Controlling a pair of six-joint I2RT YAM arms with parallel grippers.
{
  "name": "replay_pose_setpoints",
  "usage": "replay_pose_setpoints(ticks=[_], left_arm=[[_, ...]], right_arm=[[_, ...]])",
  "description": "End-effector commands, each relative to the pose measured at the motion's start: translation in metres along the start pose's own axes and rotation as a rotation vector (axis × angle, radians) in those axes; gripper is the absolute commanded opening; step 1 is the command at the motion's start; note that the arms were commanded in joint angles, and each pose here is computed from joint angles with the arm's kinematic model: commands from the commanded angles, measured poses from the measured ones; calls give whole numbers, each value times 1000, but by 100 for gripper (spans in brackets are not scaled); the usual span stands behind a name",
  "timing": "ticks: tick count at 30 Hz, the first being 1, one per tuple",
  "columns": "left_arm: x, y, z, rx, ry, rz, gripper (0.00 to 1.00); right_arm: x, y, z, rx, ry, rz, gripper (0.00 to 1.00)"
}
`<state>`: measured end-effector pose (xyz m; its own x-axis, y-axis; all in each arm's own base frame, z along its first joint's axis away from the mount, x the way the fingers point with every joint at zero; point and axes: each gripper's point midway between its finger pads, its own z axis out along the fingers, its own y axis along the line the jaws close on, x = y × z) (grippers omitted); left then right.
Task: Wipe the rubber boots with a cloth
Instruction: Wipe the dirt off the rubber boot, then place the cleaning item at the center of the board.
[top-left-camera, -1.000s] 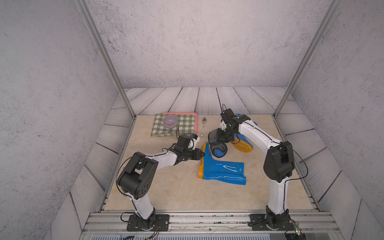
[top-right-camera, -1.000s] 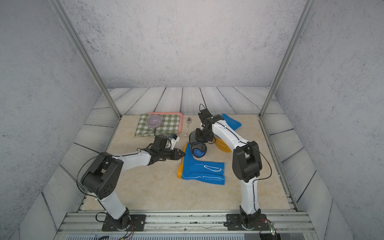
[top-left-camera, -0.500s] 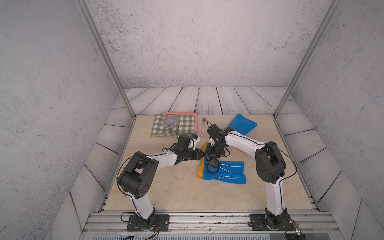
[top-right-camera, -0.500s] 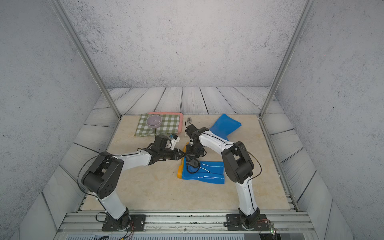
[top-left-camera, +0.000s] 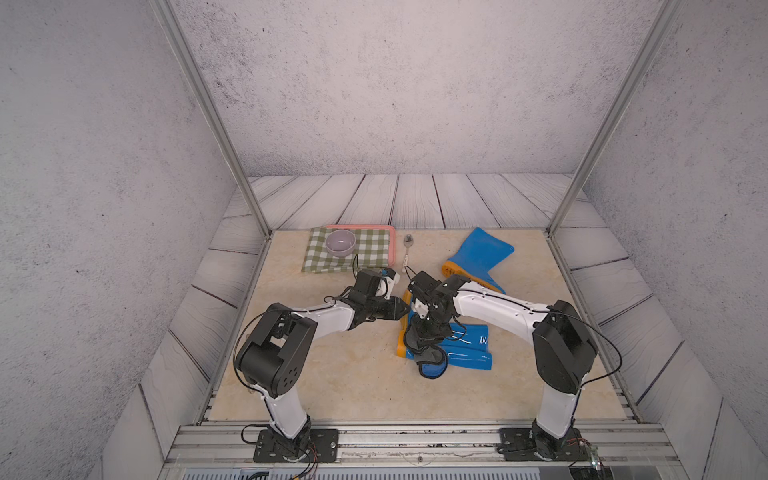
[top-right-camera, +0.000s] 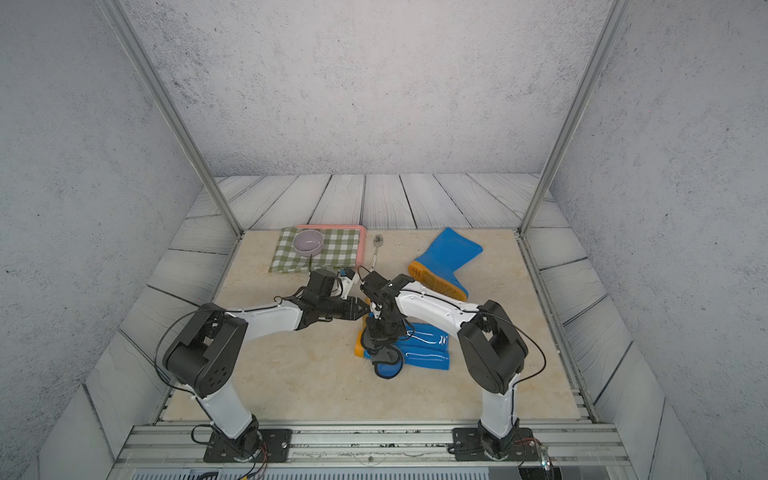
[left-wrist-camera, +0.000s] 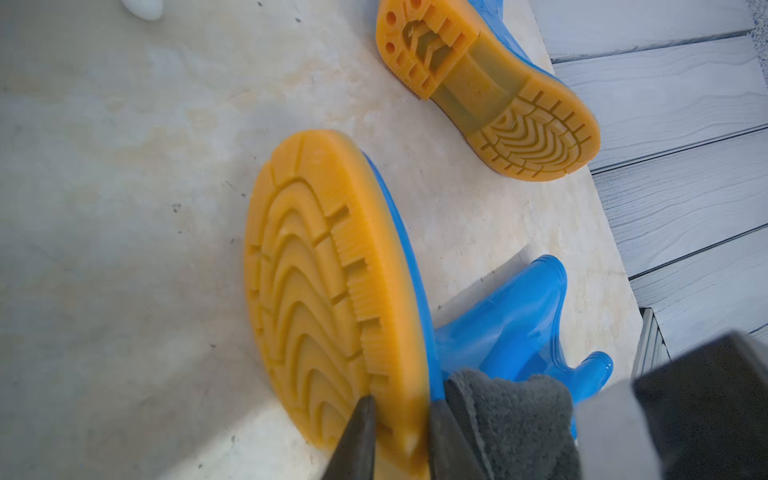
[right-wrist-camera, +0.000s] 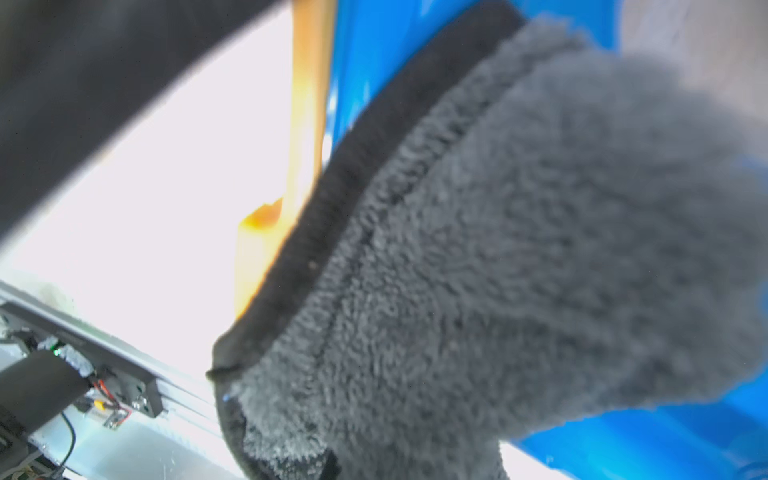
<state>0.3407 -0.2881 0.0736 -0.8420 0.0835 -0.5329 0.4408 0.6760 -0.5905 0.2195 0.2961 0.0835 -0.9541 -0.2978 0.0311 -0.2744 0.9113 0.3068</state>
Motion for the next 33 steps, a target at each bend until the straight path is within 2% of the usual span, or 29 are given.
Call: replay_pose_setpoints(ticks=[1,7,15,19,24,25,26,28,29,31,33], left_arm=[[84,77,2,-274,232,-166,23],[82,76,-1,-277,220,-160,23],[82,77,-1,-264,224,-159,23],[82,80,-2,-256,221,-169,24],[82,83,-6,-243,201,-191,24],[82,83,-6,-239,202,-193,24],[82,83,-6,-237,203,-194,24],[82,83,-5,-234,206,-196,24],[82,83,-5,-233,206,-196,24],[83,84,-4,-232,208,-197,24],[83,84,-4,-233,209,-201,23]], right_arm=[[13,-12,-11,35,14,12,0],[24,-72,-39,80,-38,150,0],[75,-196,-84,146,-180,533,0],[86,-229,-77,167,-205,663,0],[94,-261,-55,189,-174,797,1],[92,-266,-53,190,-184,817,11],[92,-272,-50,207,-197,829,28],[92,-284,-48,264,-211,839,50],[92,-288,-48,288,-215,833,56],[88,-295,-57,326,-251,825,60],[81,-297,-80,355,-361,811,62]])
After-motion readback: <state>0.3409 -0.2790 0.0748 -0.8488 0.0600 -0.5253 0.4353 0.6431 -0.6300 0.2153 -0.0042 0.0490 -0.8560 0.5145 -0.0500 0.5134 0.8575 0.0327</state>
